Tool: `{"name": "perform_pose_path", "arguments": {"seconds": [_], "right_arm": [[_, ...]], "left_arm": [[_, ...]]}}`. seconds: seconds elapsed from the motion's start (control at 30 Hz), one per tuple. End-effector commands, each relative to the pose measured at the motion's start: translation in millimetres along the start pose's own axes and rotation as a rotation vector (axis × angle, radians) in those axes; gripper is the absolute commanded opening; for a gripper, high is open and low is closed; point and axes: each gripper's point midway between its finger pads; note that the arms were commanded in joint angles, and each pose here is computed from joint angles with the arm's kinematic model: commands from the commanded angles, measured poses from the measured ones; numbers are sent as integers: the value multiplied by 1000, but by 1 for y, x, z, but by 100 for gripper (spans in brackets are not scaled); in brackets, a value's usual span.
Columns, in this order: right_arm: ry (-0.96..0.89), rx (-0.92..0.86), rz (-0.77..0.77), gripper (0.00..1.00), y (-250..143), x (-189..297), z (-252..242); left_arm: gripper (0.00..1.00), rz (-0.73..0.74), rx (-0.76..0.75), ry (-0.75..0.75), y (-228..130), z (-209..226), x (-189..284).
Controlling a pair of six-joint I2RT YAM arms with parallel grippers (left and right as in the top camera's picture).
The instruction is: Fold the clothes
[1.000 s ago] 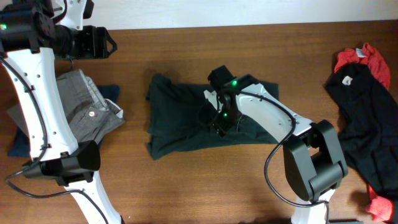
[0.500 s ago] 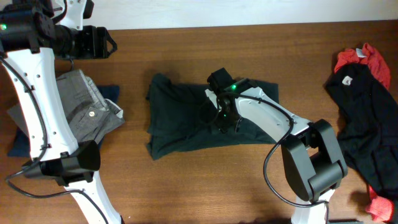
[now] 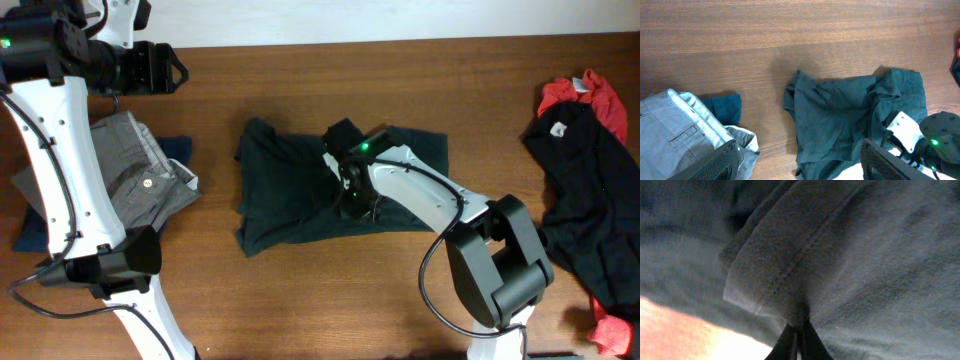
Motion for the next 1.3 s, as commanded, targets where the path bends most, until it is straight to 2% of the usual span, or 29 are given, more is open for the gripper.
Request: {"name": "perform_pose_path", "arguments": {"seconds": [0.0,0.3,0.57,0.87,0.93,1.0,1.07,1.13,1.27], "right_arm": [[-15,-2,-1,4,-8,16,-1],[11,29,-123,4,-14,77,12],[171,41,-118,4,-9,55,43],[202,56,-85,6,-15,33,53],[232,79,-92,13,-14,34,58],[245,99,-93,36,-14,34,61],[248,97,-98,38,-14,37,60],[244,64,-131,45,-8,42,54],[246,-155,-229,53,16,61,21]], "left_arm": [[77,-39,-15,-1,4,-4,15],[77,-39,-15,-1,4,-4,15],[77,-39,-15,-1,4,-4,15],[77,-40,-15,-1,4,-4,15],[77,-39,-15,-1,4,-4,15],[78,-40,-15,0,4,-4,15],[78,-39,-15,-1,4,-4,15],[78,-39,-15,-1,4,-4,15],[78,-39,-15,0,4,-4,15]]}}
Point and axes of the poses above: each gripper's point midway between its finger pads, its own x axis back along the fingers, its own z axis along the line the jaws close on, y = z × x, and after that the axes turned 3 degrees about -x, right-handed
